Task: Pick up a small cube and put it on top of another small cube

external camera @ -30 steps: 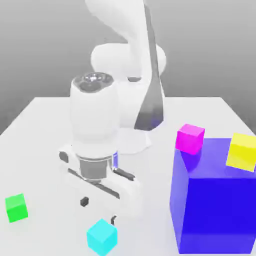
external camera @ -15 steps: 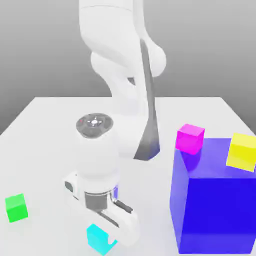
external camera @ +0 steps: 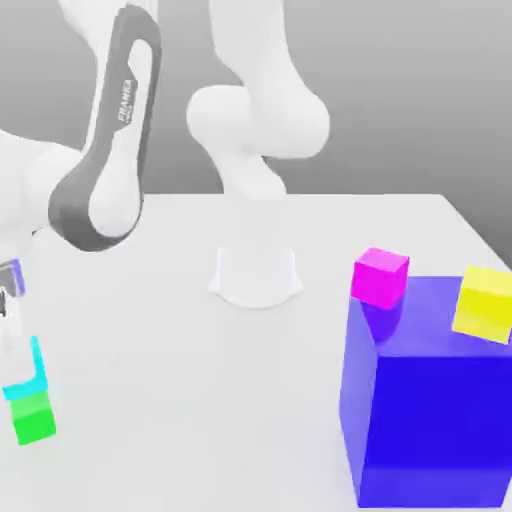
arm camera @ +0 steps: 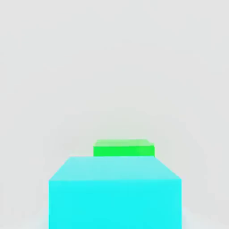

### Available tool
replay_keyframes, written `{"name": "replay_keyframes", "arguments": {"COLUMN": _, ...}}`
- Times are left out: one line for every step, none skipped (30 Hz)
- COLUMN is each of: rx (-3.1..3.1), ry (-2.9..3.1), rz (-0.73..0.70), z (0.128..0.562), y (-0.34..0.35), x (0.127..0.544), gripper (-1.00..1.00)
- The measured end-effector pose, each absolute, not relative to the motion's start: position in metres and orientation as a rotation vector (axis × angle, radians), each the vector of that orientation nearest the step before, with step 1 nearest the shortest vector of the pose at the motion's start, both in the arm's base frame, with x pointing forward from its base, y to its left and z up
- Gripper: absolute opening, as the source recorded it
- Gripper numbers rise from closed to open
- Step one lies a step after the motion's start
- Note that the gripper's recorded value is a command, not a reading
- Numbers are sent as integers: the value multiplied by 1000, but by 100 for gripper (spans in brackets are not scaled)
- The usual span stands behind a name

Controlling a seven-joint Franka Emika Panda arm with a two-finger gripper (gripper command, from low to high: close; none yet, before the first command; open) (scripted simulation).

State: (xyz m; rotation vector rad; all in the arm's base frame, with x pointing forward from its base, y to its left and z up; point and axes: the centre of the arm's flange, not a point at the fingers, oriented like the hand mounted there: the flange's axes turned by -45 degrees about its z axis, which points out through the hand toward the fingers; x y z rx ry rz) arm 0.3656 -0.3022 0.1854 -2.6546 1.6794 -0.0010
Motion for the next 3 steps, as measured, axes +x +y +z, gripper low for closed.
{"name": "replay_keyframes", "arguments": {"rx": -2655, "ry": 1679, "rz": -1, "z": 185, "y": -302, "x": 366, "gripper": 100}}
{"name": "replay_keyframes", "arguments": {"rx": -2655, "ry": 1679, "rz": -1, "z": 185, "y": -302, "x": 366, "gripper": 100}}
{"name": "replay_keyframes", "arguments": {"rx": -2655, "ry": 1679, "rz": -1, "z": 185, "y": -302, "x": 366, "gripper": 100}}
